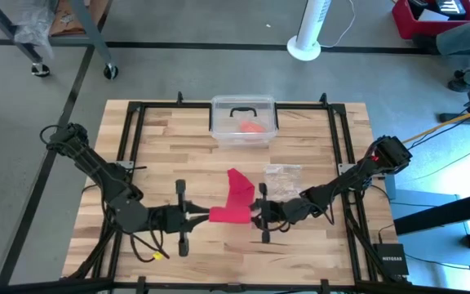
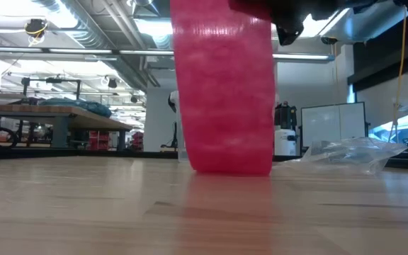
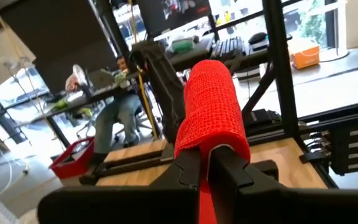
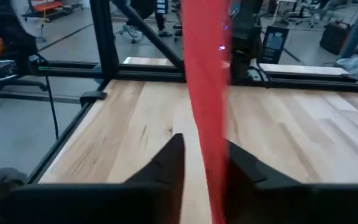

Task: Roll bandage
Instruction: Roll the red bandage

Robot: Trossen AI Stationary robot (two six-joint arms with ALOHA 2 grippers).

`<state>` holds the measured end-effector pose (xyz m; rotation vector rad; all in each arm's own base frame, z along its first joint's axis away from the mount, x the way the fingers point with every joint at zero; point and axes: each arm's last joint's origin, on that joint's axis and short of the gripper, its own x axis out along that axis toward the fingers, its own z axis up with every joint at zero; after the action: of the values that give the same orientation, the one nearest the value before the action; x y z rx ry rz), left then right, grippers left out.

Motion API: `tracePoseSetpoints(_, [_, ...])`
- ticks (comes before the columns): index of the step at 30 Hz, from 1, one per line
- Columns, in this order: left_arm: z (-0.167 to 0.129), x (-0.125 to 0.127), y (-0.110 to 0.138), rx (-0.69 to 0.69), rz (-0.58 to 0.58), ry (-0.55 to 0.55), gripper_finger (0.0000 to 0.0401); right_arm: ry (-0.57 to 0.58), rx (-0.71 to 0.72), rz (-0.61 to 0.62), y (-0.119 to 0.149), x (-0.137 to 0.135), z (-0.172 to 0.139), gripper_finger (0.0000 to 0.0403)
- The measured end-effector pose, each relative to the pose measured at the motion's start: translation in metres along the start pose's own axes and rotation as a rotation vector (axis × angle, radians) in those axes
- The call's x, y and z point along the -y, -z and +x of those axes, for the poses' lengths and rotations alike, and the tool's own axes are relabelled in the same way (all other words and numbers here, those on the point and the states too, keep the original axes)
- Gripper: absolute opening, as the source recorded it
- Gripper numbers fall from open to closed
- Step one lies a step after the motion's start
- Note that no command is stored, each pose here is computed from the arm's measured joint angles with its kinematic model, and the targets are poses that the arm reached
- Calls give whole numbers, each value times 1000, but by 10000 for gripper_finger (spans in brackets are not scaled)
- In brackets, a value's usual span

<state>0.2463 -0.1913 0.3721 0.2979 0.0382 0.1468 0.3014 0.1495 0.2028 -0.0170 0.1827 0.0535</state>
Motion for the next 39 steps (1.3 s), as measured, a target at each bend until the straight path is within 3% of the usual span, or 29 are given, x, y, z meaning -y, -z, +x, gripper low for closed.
tracePoseSetpoints(8, [-2, 2, 0, -1, -13, 9, 4, -2, -14, -32, -14, -4, 6, 189])
tracePoseSetpoints(14, [-3, 3, -1, 3, -37, 14, 4, 2, -71, -54, -8, -3, 6, 208])
tracePoseSetpoints(23, [-3, 1, -6, 42, -29, 1, 4, 30, -90, -76, 5, -5, 13, 137])
tracePoseSetpoints(30, [-3, 1, -6, 40, 18, 1, 4, 23, -2, -73, -4, -6, 13, 87])
tracePoseSetpoints(35, [-3, 1, -8, 56, 10, 0, 4, 17, -31, -89, -1, -6, 13, 16])
tracePoseSetpoints(39, [-3, 0, -10, 70, 42, -3, 4, -8, -24, -94, -2, -13, 10, 14])
